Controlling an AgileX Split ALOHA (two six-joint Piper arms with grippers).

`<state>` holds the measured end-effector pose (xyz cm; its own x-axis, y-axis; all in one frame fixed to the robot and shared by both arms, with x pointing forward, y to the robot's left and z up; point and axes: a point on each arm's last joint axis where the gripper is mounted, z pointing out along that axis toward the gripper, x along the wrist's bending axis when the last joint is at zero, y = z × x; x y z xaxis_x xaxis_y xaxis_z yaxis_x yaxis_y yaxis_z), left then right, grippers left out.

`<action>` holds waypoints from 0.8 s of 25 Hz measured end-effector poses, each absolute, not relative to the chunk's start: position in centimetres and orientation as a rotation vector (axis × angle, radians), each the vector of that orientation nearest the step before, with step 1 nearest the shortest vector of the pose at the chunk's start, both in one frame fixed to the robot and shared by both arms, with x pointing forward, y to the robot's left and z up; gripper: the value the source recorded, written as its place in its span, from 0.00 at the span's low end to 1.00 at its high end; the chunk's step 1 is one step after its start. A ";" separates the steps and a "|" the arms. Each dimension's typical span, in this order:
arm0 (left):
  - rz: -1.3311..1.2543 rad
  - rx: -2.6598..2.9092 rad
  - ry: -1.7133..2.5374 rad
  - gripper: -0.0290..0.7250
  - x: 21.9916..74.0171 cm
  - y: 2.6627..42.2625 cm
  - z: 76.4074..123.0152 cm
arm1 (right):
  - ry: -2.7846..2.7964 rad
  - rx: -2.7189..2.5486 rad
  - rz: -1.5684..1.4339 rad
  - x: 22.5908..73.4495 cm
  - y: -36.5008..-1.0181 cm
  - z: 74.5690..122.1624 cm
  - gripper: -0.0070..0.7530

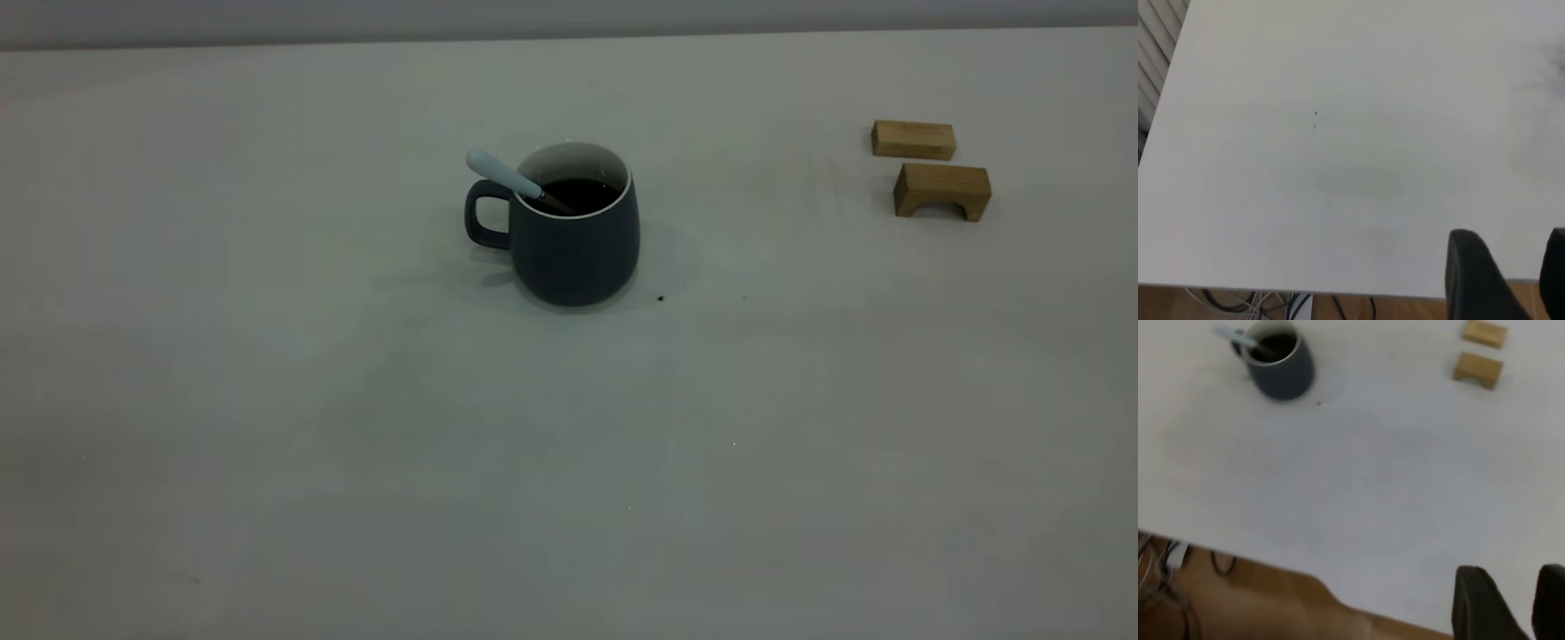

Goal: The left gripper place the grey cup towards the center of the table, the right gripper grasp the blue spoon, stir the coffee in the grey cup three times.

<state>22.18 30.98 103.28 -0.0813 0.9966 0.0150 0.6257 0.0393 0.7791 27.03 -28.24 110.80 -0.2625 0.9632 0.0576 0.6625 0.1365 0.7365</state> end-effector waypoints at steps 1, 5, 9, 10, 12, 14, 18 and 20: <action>0.861 1.639 1.765 0.47 22.2 31.0 103.3 | 1.962 1.560 0.935 26.6 -28.3 110.3 0.33; 0.861 1.639 1.765 0.47 22.2 31.0 103.3 | 1.879 1.565 0.954 25.3 -28.6 108.4 0.33; 0.861 1.639 1.765 0.47 22.2 31.0 103.3 | 1.836 1.560 0.962 24.4 -28.7 106.6 0.33; 0.861 1.639 1.765 0.47 22.2 31.0 103.3 | 1.831 1.556 0.957 24.2 -28.8 106.2 0.33; 0.861 1.639 1.765 0.47 22.2 31.0 103.3 | 1.817 1.546 0.935 24.0 -29.0 105.5 0.33; 0.861 1.639 1.765 0.47 22.2 31.0 103.3 | 1.806 1.538 0.903 23.8 -29.3 104.8 0.33; 0.861 1.639 1.765 0.47 22.2 31.0 103.3 | 1.778 1.516 0.894 23.3 -29.5 104.2 0.33; 0.861 1.639 1.765 0.47 22.2 31.0 103.3 | 1.776 1.515 0.899 23.3 -29.5 104.2 0.33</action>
<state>22.18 30.98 103.28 -0.0813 0.9966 0.0150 0.6257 0.0393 0.7791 23.28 -29.50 104.17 -0.1413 0.9895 -0.0318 0.5604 0.1064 0.8214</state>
